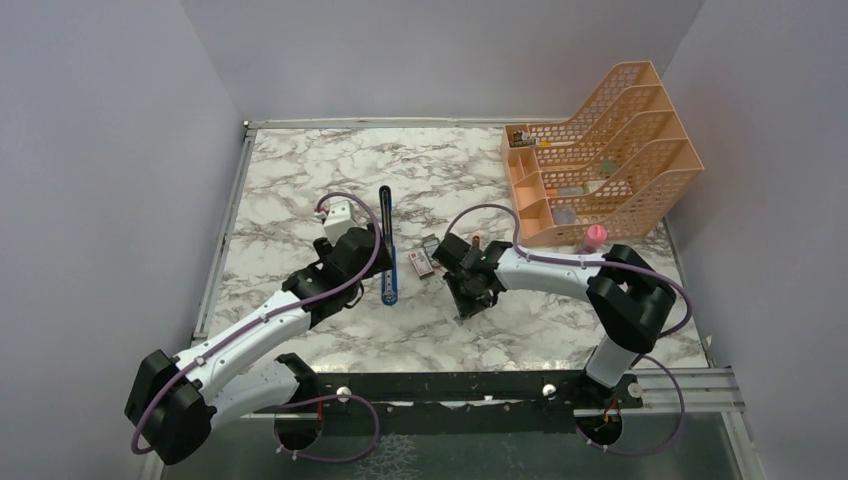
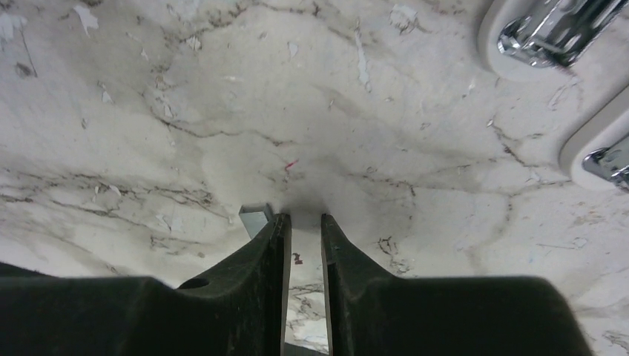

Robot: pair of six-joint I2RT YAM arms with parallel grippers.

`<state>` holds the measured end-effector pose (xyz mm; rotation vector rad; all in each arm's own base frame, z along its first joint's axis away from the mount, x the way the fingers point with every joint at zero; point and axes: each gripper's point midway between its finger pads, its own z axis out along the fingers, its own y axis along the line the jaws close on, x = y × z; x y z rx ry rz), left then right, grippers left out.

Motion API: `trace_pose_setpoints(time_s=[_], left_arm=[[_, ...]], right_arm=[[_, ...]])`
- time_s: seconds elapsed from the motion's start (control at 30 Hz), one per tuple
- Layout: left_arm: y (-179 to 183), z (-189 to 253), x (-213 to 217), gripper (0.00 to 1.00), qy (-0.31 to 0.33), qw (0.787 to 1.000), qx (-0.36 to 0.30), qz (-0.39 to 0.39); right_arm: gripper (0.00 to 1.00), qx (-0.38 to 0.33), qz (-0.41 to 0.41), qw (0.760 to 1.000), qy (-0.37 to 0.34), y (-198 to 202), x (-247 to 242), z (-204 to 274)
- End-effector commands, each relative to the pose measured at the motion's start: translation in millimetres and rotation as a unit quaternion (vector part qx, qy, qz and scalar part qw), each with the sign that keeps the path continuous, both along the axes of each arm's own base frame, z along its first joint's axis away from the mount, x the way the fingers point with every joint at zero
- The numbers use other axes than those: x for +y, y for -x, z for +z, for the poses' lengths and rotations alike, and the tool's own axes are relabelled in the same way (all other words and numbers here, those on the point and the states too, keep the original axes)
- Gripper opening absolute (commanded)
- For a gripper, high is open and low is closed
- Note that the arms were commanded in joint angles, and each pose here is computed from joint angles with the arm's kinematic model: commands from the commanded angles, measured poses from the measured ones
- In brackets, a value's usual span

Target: Load the staples into the stapler

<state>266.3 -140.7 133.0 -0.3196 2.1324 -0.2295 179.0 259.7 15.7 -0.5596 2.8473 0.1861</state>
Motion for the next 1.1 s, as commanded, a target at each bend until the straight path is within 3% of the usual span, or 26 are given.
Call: trace_pose_setpoints(time_s=[0.0,0.13,0.57,0.8,1.07], left_arm=[[3.3,5.9,-0.1,0.86,0.017,1.0,-0.004,-0.002],[5.0,9.7,4.0,0.86,0.018,1.0,-0.009,0.003],[11.7,13.0,28.7,0.87,0.003,0.999,-0.018,0.044],[14.9,12.8,33.4,0.87,0.005,0.999,-0.021,0.049],[15.2,12.4,37.1,0.88,-0.005,0.999,-0.023,0.047]], right_arm=[[0.26,0.046,0.026,0.998,-0.024,23.9,2.1,-0.3],[0.27,0.019,0.02,0.999,-0.037,12.6,9.3,11.8],[0.5,0.019,0.022,0.998,-0.053,8.2,25.9,19.6],[0.5,0.028,-0.001,0.999,-0.035,10.9,27.9,8.5],[0.42,0.027,-0.029,0.999,-0.017,9.5,26.1,-0.3]])
